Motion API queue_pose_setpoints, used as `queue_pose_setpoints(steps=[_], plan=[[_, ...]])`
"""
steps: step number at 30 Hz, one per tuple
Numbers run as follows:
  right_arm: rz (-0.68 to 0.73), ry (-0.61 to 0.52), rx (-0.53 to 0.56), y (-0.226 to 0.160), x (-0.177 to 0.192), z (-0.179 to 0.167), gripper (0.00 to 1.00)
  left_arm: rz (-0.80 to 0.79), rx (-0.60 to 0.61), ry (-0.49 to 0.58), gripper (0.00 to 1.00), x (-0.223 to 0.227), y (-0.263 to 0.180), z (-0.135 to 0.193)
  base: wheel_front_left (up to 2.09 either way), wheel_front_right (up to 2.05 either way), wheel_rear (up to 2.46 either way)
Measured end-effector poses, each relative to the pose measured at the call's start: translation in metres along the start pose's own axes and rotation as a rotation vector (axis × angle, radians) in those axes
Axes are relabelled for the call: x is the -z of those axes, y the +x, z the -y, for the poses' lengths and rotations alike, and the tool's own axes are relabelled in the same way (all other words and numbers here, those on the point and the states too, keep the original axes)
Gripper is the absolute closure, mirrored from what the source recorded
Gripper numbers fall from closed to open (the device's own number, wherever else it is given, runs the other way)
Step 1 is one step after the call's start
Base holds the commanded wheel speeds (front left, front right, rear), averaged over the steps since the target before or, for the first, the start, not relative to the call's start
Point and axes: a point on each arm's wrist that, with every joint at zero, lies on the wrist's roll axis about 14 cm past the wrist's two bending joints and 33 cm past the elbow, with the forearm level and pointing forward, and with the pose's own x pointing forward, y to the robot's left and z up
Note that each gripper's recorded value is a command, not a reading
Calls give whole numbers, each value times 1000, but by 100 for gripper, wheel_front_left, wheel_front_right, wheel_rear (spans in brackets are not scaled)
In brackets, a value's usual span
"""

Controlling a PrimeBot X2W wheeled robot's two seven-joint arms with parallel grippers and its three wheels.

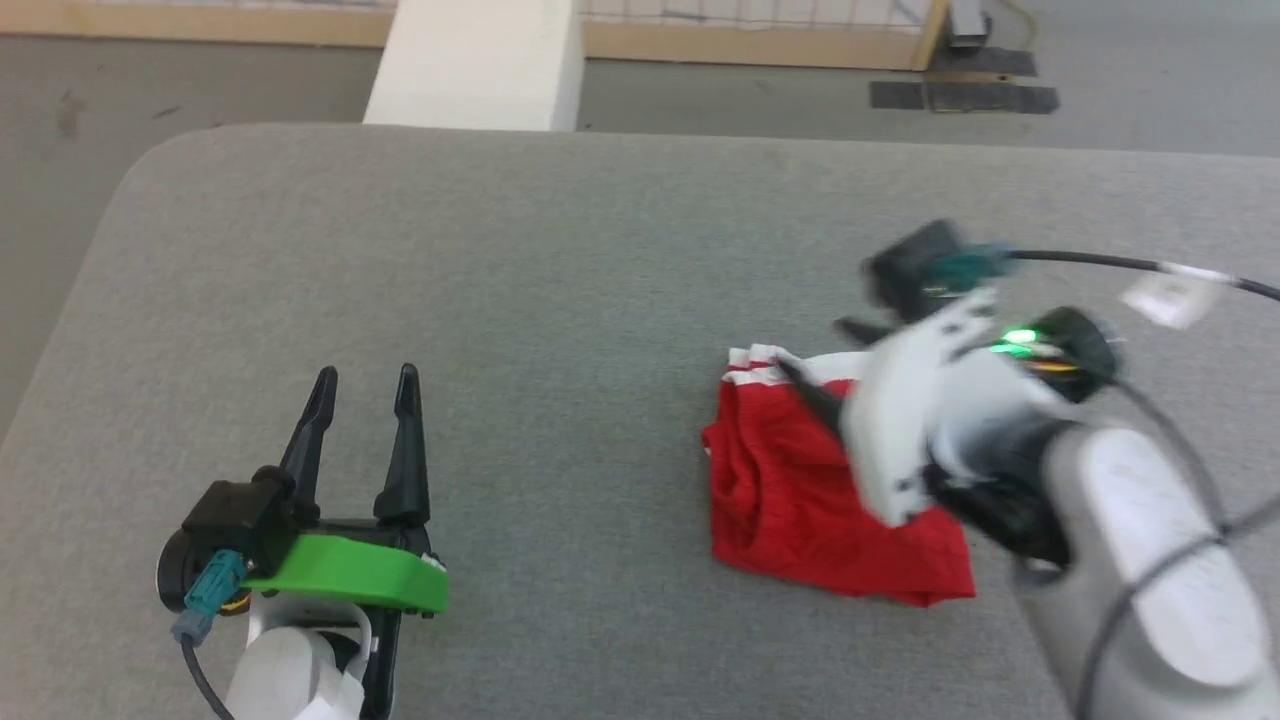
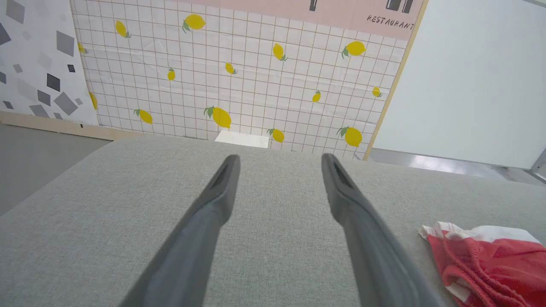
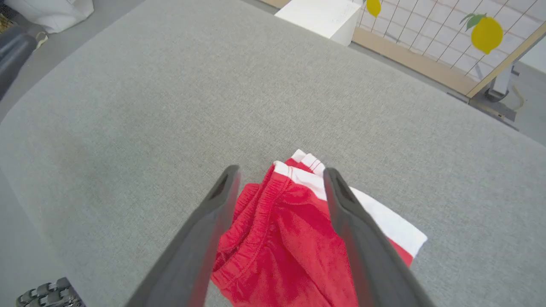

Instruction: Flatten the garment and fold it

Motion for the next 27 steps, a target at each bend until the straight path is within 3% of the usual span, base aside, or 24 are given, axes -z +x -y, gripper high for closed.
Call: queue_pose_setpoints(steps=[4,9,12,17,27], plan=[[50,66,154,-26,8,46,0,14,28,3,0,-3,6,9,0,0,0],[-65,158,308,-45,67,84,0,25,58,25,0,-4,12,17,0,0,0],[-169,237,297,-39,106,76,0,16,65,45,0,0,16,18,0,0,0],[-250,264,284,-26,130,72,0,-1,52,49,0,7,16,13,0,0,0],[-325,274,248,2,151,66,0,-19,20,55,0,13,14,1,0,0,0]])
